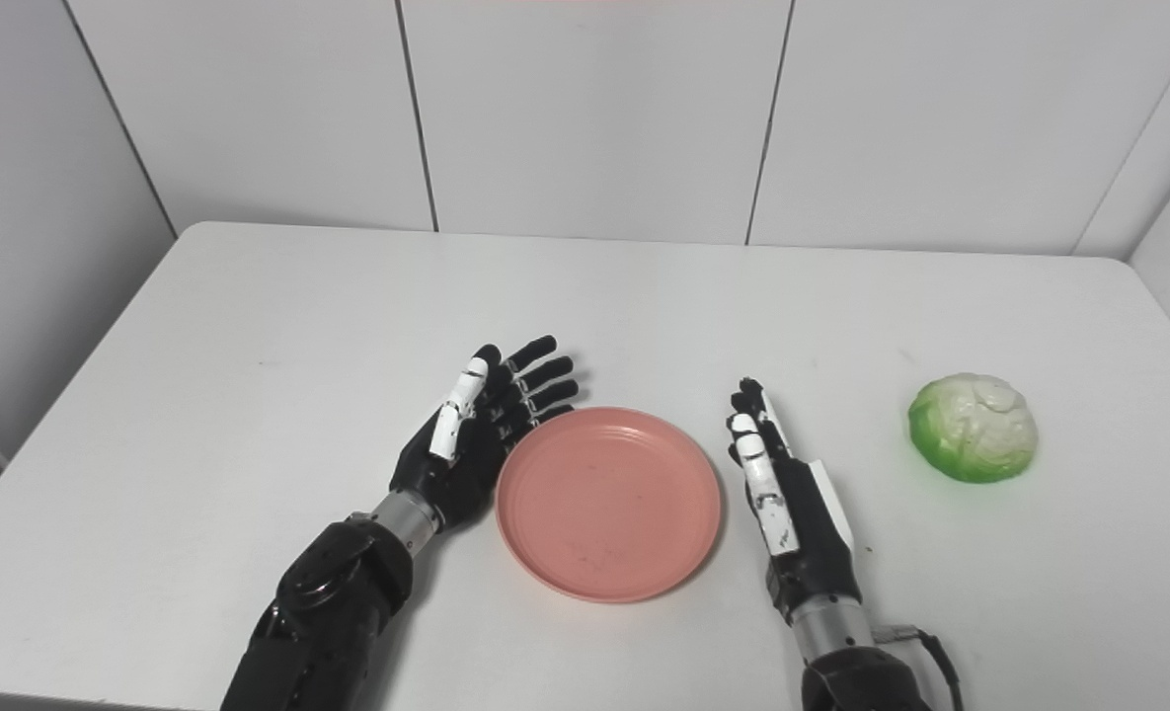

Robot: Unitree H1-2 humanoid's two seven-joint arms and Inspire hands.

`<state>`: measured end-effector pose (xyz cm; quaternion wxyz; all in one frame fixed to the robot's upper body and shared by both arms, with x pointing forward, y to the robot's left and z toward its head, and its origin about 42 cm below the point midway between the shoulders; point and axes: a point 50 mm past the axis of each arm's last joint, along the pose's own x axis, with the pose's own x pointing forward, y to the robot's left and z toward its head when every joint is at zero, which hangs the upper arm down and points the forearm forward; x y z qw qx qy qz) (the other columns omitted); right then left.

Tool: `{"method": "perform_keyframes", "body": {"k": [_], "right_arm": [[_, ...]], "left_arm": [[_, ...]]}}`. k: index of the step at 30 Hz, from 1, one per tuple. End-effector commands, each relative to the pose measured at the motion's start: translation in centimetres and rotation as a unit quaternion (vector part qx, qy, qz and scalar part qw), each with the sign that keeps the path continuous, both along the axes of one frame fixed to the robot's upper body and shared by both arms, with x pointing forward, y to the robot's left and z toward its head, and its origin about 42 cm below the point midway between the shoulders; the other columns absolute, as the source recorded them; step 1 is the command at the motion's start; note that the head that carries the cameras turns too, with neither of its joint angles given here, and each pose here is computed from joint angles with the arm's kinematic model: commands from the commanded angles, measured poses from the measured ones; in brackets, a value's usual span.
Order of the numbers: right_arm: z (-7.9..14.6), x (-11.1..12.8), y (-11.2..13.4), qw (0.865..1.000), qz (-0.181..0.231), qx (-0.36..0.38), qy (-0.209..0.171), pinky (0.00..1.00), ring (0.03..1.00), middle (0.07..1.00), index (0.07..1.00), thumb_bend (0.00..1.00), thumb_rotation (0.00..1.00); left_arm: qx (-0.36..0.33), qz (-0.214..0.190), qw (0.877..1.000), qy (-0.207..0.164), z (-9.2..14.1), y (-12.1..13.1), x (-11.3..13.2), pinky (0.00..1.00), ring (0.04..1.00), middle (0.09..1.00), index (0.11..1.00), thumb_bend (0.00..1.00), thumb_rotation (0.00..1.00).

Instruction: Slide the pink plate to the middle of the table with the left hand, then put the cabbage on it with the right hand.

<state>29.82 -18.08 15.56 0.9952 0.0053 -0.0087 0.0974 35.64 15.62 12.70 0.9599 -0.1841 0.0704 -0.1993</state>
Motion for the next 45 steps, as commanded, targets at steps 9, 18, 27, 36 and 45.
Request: {"method": "perform_keyframes", "body": {"k": [9,18,27,36,45], "right_arm": [[2.2,0.7,0.3,0.999,-0.006,-0.002,-0.043,0.99,0.98,0.984,0.99,0.24,1.0],[3.3,0.8,0.5,0.997,-0.029,-0.022,-0.074,0.93,0.938,0.955,0.958,0.26,1.0],[5.8,1.1,-1.0,0.987,-0.047,-0.083,-0.129,0.92,0.954,0.957,0.951,0.35,1.0],[10.7,1.4,-3.1,0.949,-0.095,-0.206,-0.221,0.85,0.916,0.925,0.934,0.44,1.0],[13.8,2.0,-5.0,0.896,-0.137,-0.322,-0.271,0.82,0.882,0.903,0.918,0.56,1.0]], "left_arm": [[0.005,-0.005,0.999,0.036,-1.4,1.2,-0.8,0.85,0.857,0.863,0.851,0.42,1.0],[-0.014,-0.012,0.999,0.048,-2.2,2.5,-1.2,0.85,0.858,0.866,0.855,0.44,1.0],[-0.018,-0.003,0.998,0.054,-3.0,3.5,-1.5,0.83,0.839,0.85,0.839,0.46,1.0],[-0.027,-0.008,0.998,0.055,-3.9,4.3,-1.1,0.82,0.83,0.848,0.84,0.46,1.0],[-0.032,-0.015,0.998,0.054,-4.3,4.7,-0.9,0.81,0.83,0.85,0.837,0.47,1.0]]}}
